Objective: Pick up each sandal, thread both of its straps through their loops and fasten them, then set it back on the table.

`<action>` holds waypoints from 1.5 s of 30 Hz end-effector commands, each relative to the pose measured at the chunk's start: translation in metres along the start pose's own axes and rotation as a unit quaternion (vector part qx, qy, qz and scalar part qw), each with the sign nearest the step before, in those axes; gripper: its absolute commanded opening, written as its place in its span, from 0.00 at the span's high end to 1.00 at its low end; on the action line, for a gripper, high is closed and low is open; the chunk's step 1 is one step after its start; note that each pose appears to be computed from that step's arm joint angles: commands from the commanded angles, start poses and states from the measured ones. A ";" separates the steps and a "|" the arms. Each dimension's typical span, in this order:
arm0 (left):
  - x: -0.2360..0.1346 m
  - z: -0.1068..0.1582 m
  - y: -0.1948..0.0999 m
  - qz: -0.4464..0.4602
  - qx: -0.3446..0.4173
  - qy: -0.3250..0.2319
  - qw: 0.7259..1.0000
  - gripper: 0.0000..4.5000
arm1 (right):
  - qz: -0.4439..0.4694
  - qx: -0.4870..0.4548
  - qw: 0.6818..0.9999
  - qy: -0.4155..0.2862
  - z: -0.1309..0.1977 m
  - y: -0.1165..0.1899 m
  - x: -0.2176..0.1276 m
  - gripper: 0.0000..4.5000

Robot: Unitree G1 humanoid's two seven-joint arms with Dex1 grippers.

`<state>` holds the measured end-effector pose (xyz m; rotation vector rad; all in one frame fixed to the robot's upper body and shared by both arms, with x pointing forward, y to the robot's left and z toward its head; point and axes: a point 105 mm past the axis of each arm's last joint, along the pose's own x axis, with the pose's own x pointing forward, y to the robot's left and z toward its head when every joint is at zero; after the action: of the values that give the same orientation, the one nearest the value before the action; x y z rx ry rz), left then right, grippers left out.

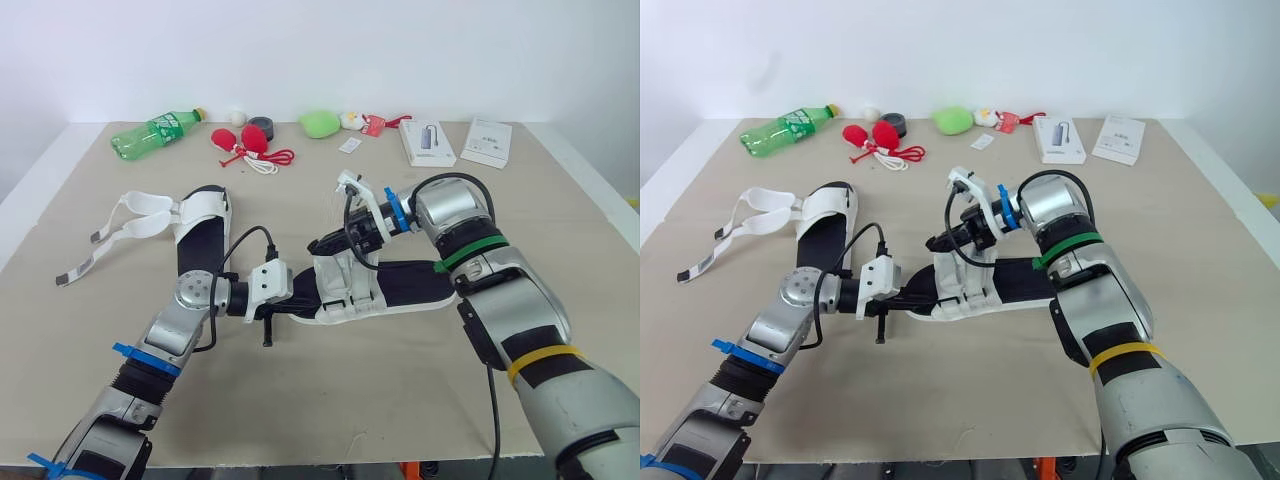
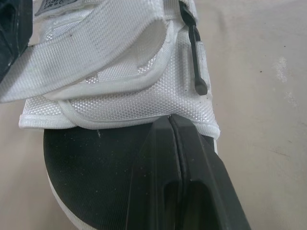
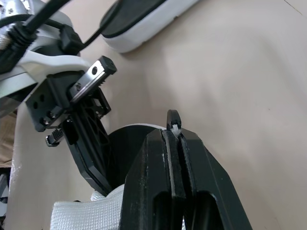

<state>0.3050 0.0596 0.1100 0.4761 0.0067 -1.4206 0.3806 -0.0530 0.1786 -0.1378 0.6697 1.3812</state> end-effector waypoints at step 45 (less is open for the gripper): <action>0.001 -0.017 -0.005 -0.027 -0.024 0.026 0.999 1.00 | 0.098 -0.352 0.924 -0.111 -0.081 0.121 -0.059 0.01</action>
<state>0.3098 0.0607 0.1086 0.4685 0.0254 -1.4341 0.2355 -0.1135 0.1668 -0.6756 -0.2081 1.8015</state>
